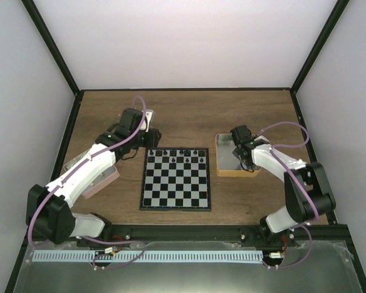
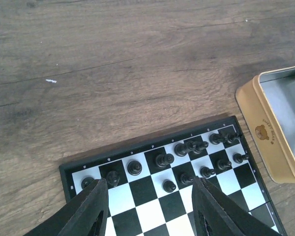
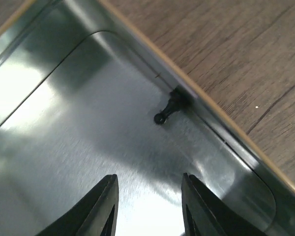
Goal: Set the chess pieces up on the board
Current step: Pick up the chess piece from the storage box.
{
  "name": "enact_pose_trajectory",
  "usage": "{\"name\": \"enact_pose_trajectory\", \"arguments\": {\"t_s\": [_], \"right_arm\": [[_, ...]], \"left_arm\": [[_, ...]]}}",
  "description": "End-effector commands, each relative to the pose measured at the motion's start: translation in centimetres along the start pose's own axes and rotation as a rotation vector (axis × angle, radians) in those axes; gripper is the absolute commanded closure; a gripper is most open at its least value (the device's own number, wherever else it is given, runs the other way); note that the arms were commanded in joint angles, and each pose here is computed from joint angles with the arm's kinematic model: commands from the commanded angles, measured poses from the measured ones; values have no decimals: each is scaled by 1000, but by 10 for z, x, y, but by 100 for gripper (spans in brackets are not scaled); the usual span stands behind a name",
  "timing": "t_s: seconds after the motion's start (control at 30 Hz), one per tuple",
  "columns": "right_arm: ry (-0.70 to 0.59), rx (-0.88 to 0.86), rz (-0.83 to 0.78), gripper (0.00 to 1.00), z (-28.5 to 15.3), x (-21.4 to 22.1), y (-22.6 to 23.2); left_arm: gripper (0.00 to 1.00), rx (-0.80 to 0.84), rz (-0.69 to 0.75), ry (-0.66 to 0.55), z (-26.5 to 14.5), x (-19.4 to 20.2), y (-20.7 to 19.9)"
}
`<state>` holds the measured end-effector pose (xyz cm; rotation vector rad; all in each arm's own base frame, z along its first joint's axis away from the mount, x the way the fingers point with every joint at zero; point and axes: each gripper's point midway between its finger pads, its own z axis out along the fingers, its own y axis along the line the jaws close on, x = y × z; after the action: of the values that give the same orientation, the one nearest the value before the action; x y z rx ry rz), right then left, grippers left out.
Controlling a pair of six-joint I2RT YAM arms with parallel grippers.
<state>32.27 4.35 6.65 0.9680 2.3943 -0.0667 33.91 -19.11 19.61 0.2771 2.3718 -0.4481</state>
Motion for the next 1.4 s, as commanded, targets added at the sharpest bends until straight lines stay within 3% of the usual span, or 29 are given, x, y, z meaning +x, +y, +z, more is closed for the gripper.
{"name": "enact_pose_trajectory", "arguments": {"t_s": [0.0,0.23,0.63,0.8,1.03,1.2,1.37], "right_arm": [[-67,76,220,63,12,-28,-1],[-64,170,400,62,34,-30,-16],[-93,238,523,65,50,-29,-20],[-91,276,513,71,60,-28,-20],[-81,257,489,88,57,-28,-18],[-50,157,410,99,44,-31,-6],[9,-15,256,99,22,-29,15]], "left_arm": [[51,57,33,-52,-4,-9,-9],[50,77,42,-58,-5,-4,-11],[49,79,40,-64,-6,-2,-11],[49,81,41,-66,-6,-2,-11],[49,76,40,-64,-5,-1,-10],[49,80,37,-69,-6,-3,-10],[49,81,35,-71,-6,-3,-11]]}}
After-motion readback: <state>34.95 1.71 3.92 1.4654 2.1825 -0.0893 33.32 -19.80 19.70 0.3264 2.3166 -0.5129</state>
